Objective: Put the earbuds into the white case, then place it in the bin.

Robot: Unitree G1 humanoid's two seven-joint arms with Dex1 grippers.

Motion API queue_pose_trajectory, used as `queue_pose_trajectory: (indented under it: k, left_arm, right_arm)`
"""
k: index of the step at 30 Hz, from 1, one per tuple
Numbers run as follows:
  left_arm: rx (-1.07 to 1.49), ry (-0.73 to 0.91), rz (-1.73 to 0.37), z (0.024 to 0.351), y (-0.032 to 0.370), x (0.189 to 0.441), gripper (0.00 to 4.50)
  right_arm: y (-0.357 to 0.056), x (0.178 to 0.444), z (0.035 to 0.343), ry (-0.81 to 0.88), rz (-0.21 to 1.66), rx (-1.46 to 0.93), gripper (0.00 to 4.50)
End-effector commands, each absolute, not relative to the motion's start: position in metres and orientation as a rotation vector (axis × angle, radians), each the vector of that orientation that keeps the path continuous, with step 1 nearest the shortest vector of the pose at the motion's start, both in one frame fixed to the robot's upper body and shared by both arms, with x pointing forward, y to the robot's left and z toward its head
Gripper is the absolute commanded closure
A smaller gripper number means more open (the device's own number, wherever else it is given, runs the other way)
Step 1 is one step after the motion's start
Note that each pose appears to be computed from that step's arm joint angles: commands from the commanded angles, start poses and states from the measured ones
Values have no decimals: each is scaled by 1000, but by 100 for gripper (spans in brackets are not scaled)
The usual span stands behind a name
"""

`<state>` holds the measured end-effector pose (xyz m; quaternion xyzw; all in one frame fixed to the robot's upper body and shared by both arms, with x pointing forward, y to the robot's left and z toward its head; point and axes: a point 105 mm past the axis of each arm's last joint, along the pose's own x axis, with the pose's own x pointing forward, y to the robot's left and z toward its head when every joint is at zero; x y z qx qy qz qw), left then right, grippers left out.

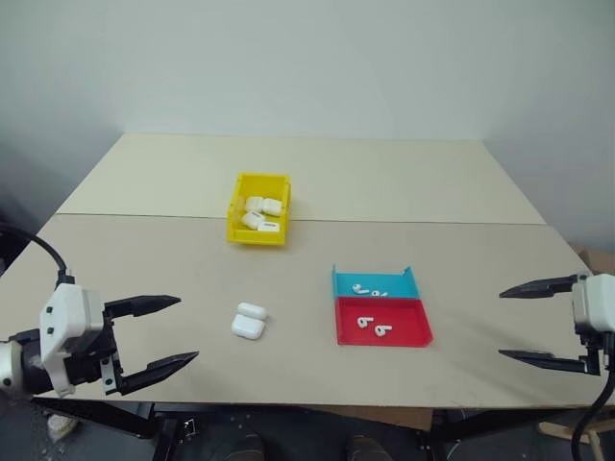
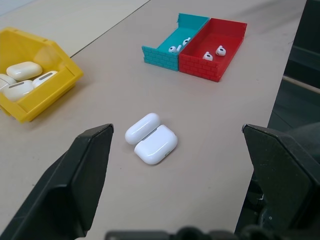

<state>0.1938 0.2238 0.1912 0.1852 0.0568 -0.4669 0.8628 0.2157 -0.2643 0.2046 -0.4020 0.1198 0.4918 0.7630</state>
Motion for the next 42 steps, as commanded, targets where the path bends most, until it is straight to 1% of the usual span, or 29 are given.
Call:
queue_pose_trajectory:
  k: [1, 4, 8, 13, 19, 22, 24, 27, 28, 30, 32, 34, 39, 42]
  left_arm:
    - [441, 107, -976, 196, 224, 193, 0]
    - [457, 103, -909, 197, 226, 200, 0]
    - [451, 96, -889, 199, 224, 201, 0]
    - [508, 90, -821, 201, 221, 207, 0]
    - [601, 93, -612, 204, 204, 219, 0]
    - [582, 163, -621, 197, 189, 215, 0]
    - [596, 258, -617, 188, 185, 215, 0]
    - [577, 425, -554, 179, 188, 226, 0]
    - [562, 452, -529, 179, 187, 231, 0]
    - [511, 536, -552, 178, 182, 236, 0]
    - [513, 563, -555, 176, 175, 244, 0]
    - [545, 581, -580, 176, 167, 247, 0]
    - [610, 631, -542, 173, 162, 255, 0]
    - [549, 661, -546, 174, 155, 255, 0]
  right_arm:
    - [-262, 216, 213, 236, 1072, -916, 2]
    - [-262, 216, 214, 234, 1071, -917, 2]
    - [-262, 216, 214, 235, 1069, -917, 2]
    - [-262, 216, 215, 236, 1069, -916, 2]
    - [-262, 216, 217, 237, 1065, -919, 2]
    - [-262, 212, 217, 244, 1067, -903, 2]
    - [-262, 209, 211, 260, 1068, -893, 2]
    - [-262, 207, 202, 291, 1063, -884, 2]
    - [-262, 207, 200, 296, 1063, -882, 2]
    - [-261, 206, 199, 300, 1063, -877, 2]
    - [-262, 209, 199, 306, 1051, -882, 2]
    - [-263, 210, 199, 309, 1044, -884, 2]
    - [-265, 210, 198, 317, 1039, -890, 2]
    - [-265, 210, 198, 317, 1039, -889, 2]
